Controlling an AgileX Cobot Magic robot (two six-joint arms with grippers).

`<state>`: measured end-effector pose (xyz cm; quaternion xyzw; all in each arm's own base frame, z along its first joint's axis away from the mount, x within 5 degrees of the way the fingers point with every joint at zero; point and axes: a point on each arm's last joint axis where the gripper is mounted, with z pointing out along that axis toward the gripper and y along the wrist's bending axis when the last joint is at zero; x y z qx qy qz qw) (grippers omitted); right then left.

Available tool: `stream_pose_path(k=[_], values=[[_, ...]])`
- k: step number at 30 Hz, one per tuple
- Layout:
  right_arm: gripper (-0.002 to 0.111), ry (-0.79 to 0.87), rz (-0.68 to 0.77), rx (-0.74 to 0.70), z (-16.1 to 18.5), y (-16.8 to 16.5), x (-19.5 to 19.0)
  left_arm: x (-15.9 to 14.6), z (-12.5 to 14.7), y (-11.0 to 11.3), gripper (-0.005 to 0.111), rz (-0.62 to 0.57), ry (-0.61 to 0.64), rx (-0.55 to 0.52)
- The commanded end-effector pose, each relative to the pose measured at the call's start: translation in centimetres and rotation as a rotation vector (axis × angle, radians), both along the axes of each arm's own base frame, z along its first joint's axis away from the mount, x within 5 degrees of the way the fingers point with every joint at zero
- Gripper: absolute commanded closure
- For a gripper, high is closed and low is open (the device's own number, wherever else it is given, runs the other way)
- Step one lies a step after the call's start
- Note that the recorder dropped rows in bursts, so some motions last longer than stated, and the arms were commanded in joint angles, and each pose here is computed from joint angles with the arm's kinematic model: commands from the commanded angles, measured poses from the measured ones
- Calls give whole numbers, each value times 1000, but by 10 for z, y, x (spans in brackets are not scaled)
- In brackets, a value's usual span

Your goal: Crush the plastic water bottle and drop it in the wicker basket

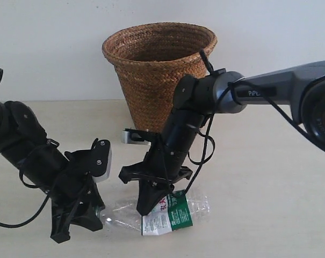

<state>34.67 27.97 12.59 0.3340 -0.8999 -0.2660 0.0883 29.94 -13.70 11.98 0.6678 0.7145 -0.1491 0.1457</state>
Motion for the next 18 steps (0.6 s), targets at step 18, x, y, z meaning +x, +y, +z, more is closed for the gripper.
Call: stream_pose_path(k=[18], values=[[108, -382, -20, -22, 149, -92, -10, 0, 8, -5, 102, 6, 22, -41]])
